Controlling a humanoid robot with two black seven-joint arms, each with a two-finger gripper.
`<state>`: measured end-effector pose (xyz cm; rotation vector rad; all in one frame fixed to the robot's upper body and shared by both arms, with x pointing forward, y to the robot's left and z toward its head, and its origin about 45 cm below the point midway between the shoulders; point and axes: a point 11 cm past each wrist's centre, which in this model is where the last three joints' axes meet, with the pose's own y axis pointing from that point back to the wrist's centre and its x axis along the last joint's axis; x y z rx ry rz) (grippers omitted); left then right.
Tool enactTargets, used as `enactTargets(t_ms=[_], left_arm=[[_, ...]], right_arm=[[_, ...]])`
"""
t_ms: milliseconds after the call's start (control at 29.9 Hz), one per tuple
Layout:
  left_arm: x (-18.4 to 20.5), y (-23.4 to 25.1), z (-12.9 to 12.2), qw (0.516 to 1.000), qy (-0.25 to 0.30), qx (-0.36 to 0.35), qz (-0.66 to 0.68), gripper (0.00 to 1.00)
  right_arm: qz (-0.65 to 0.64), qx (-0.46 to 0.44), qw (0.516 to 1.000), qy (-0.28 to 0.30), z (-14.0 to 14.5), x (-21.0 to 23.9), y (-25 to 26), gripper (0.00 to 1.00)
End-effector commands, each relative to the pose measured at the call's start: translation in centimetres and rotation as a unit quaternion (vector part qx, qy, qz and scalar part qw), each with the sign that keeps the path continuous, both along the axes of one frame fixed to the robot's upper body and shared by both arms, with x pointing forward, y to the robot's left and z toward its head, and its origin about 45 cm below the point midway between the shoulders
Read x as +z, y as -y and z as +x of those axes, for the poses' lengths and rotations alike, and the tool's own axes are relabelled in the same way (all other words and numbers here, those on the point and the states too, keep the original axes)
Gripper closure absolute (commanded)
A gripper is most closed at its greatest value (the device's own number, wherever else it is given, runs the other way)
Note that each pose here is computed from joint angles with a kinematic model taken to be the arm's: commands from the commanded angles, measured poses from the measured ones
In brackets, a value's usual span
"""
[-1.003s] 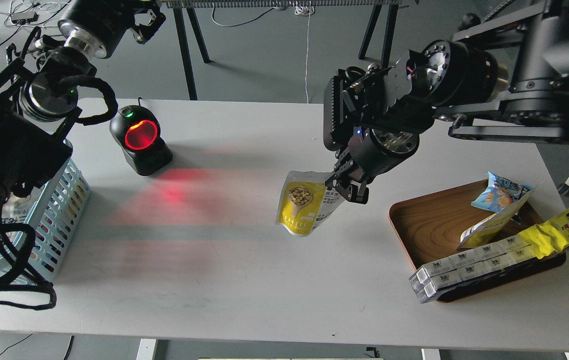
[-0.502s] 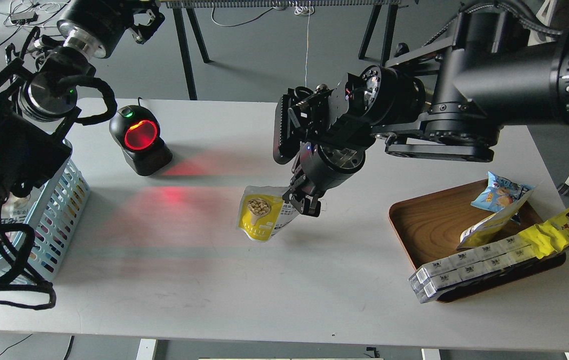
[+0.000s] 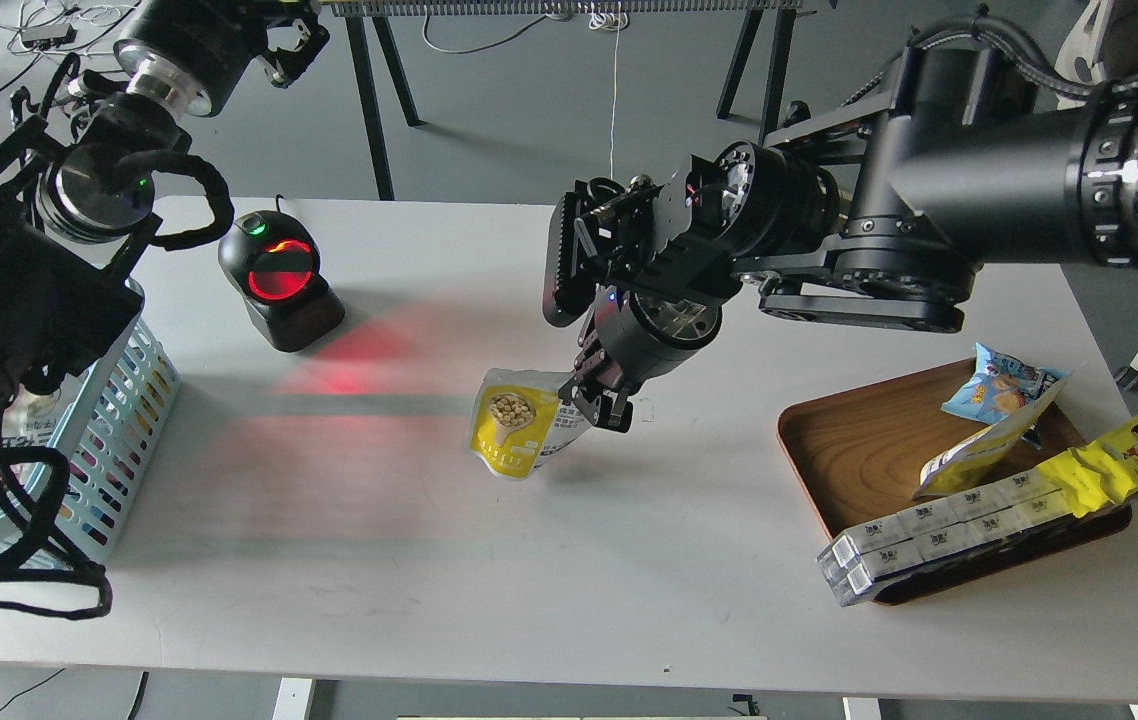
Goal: Scan snack and place in basket
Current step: 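Lower the packet onto the table near the scanner and release it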
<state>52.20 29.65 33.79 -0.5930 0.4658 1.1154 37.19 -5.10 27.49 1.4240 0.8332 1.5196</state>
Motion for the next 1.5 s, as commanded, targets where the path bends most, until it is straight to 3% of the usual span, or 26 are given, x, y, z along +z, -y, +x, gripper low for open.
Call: enactTargets(t_ms=[0, 669, 1036, 1170, 1337, 1471], left_arm=[[-0.1, 0.0, 0.0, 1.000, -0.001, 0.000, 0.001, 0.00], [0.0, 0.0, 0.0, 1.000, 0.000, 0.000, 0.000, 0.00], [0.2, -0.3, 0.0, 1.000, 0.002, 0.004, -0.001, 0.00], [0.2, -0.4, 0.0, 1.000, 0.002, 0.004, -0.002, 0.00], [0.3, -0.4, 0.0, 1.000, 0.003, 0.004, -0.001, 0.00], [0.3, -0.3, 0.0, 1.000, 0.002, 0.003, 0.001, 0.00]], right_arm=[[0.000, -0.001, 1.000, 0.000, 0.0, 0.0, 0.1, 0.99], [-0.004, 0.000, 1.000, -0.002, -0.1, -0.2, 0.2, 0.97], [-0.004, 0.001, 1.000, -0.001, -0.1, -0.1, 0.1, 0.91], [-0.004, 0.005, 1.000, 0.000, -0.3, 0.4, -0.2, 0.75], [-0.011, 0.025, 1.000, 0.001, -1.4, 1.5, -0.8, 0.44], [-0.013, 0.032, 0.999, -0.002, -1.9, 1.7, -0.9, 0.37]])
